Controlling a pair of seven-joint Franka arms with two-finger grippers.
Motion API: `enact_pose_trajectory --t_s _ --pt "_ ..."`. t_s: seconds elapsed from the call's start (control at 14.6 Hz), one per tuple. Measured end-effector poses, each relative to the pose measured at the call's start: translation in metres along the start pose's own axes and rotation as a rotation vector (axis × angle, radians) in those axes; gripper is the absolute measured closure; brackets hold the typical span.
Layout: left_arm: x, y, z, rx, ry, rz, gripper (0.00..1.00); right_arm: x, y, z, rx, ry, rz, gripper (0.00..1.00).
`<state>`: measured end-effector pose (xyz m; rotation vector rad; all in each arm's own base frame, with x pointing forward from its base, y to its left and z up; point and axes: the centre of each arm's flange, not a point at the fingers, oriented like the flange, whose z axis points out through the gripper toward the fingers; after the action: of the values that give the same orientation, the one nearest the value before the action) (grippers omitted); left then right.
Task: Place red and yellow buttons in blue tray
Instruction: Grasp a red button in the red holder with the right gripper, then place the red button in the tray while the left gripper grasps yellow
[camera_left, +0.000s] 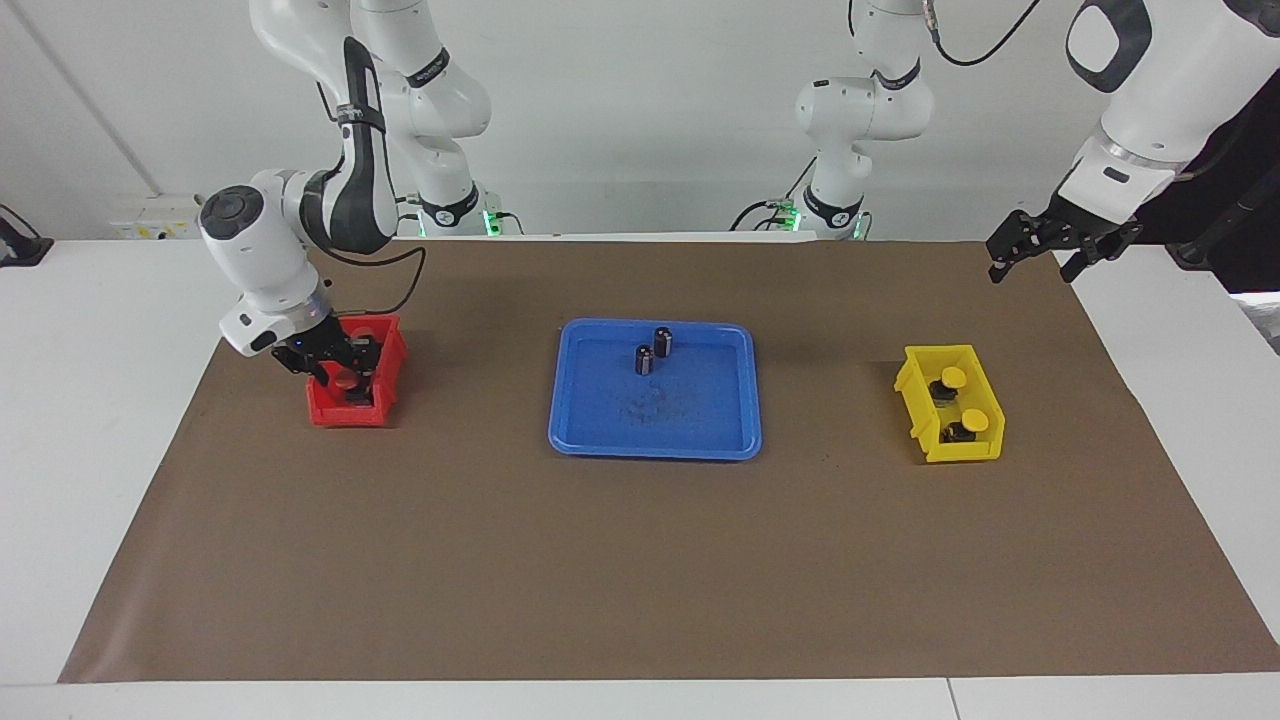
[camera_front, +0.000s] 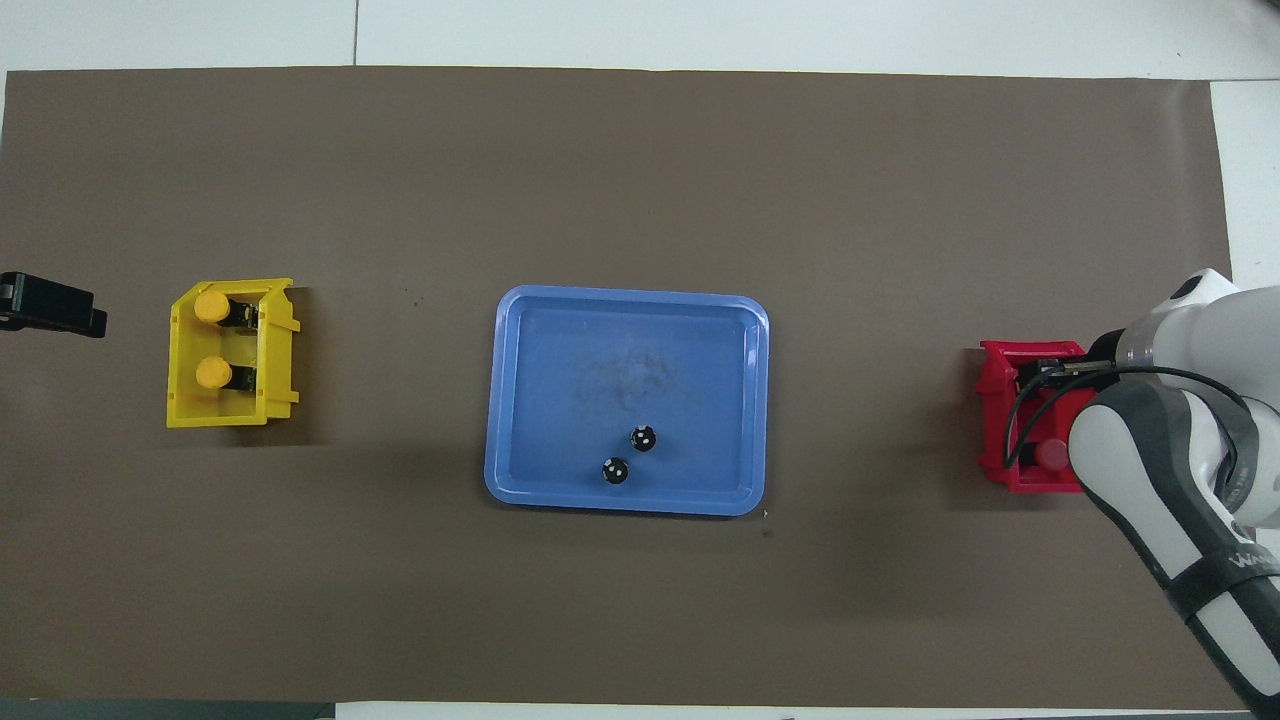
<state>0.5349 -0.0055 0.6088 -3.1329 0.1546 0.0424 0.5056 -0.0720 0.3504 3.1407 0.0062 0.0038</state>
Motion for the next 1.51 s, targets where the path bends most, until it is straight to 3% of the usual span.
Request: enact_pose_trajectory --t_s 0.21,0.27,0.48,0.62,0.82,0.96,1.1,1.16,1.23,1.51 --pt "0.0 0.0 0.0 0.0 0.0 0.0 0.0 -0.001 0.0 0.001 0.0 0.001 -0.001 0.44" --pt "0.0 0.0 0.0 0.0 0.0 0.0 0.0 -0.001 0.001 0.0 -0.001 0.003 -0.001 0.58" --pt "0.001 0.0 0.0 0.0 0.004 -0.004 0.0 0.005 0.003 -0.011 -0.022 0.004 -0.018 0.59" --pt "0.006 -0.003 0.008 0.003 0.056 -0.011 0.0 0.017 0.006 -0.038 -0.03 -0.031 -0.024 0.59" --pt "0.014 -0.005 0.063 0.005 0.067 -0.013 0.01 0.044 -0.014 -0.106 -0.032 -0.052 -0.052 0.59" --pt "0.021 -0.005 0.103 0.008 0.059 -0.011 0.03 0.059 -0.065 -0.145 -0.036 -0.049 -0.044 0.59" --pt "0.031 -0.004 0.143 0.013 0.056 -0.009 0.19 0.074 -0.145 -0.175 -0.026 -0.021 -0.007 0.59" --pt "0.036 -0.004 0.159 0.017 0.059 -0.009 0.19 0.078 -0.189 -0.184 -0.004 0.002 0.026 0.59" --pt "0.042 -0.005 0.172 0.021 0.067 -0.009 0.26 0.08 -0.232 -0.186 0.028 0.022 0.061 0.59" --pt "0.058 -0.009 0.2 0.031 0.095 -0.013 0.29 0.06 -0.391 -0.135 0.065 0.046 0.106 0.59"
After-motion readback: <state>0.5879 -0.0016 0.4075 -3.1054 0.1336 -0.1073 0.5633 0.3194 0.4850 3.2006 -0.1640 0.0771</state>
